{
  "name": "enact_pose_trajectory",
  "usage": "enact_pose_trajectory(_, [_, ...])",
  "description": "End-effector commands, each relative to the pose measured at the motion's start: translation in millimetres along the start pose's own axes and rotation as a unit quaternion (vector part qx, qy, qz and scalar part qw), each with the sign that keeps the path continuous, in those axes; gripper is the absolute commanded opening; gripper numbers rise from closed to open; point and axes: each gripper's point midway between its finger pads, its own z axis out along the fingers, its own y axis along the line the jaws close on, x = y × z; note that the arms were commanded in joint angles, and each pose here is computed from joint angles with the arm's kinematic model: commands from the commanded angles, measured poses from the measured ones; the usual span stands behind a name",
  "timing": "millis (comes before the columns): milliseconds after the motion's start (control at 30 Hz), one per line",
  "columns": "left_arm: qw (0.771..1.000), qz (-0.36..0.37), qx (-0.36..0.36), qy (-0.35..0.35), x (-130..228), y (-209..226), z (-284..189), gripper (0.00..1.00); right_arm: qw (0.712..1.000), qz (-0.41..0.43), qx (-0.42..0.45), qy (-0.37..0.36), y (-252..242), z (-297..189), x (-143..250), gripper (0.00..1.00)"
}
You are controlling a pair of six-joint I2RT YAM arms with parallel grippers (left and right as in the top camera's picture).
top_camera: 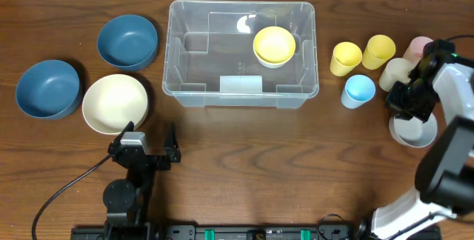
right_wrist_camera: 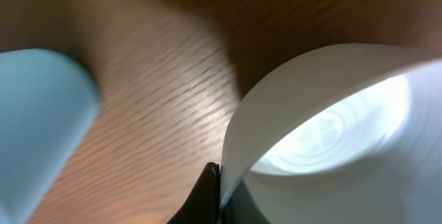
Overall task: Pack container
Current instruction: 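Carry the light-grey bowl into the container and stack it on the yellow bowl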
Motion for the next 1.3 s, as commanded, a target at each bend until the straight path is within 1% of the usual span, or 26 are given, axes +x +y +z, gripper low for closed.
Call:
enact_pose_trajectory(0, [1.000,0.004,-0.002,0.023,16,2,1,0.98,0.996,0.016,-0.042,-0.071,12,-58,-1,0.01])
enact_pose_trajectory(133, [1.000,0.004,-0.002,0.023,16,2,1,0.98,0.986,-0.012,-0.098,-0.133,29,-116,10,0.01])
enact_pose_trajectory(267, [1.000,0.004,-0.002,0.023,16,2,1,0.98,0.969,-0.088,-0.135,-0.187,58,-166,34,0.01])
enact_pose_trajectory(333, [1.000,0.004,-0.002,0.023,16,2,1,0.98,0.957,-0.145,-0.145,-0.204,82,-187,52,0.01])
enact_pose_trajectory(500, [1.000,0.004,-0.002,0.023,16,2,1,0.98,0.923,-0.267,-0.140,-0.238,146,-217,90,0.01])
enact_pose_trajectory(667, [1.000,0.004,-0.002,0.023,16,2,1,0.98,0.883,-0.354,-0.117,-0.285,211,-239,118,0.01])
enact_pose_trajectory(767, [1.000,0.004,-0.002,0.023,16,2,1,0.98,0.862,-0.392,-0.095,-0.307,243,-243,122,0.01])
enact_pose_trajectory(900, [1.000,0.004,-0.002,0.023,16,2,1,0.98,0.837,-0.435,-0.061,-0.325,286,-235,112,0.01])
enact_pose_trajectory(1033, [1.000,0.004,-0.002,0.023,16,2,1,0.98,0.827,-0.458,-0.034,-0.326,322,-208,93,0.01])
enact_pose_trajectory(1267, [1.000,0.004,-0.002,0.023,16,2,1,0.98,0.810,-0.501,-0.004,-0.305,362,-143,75,0.01])
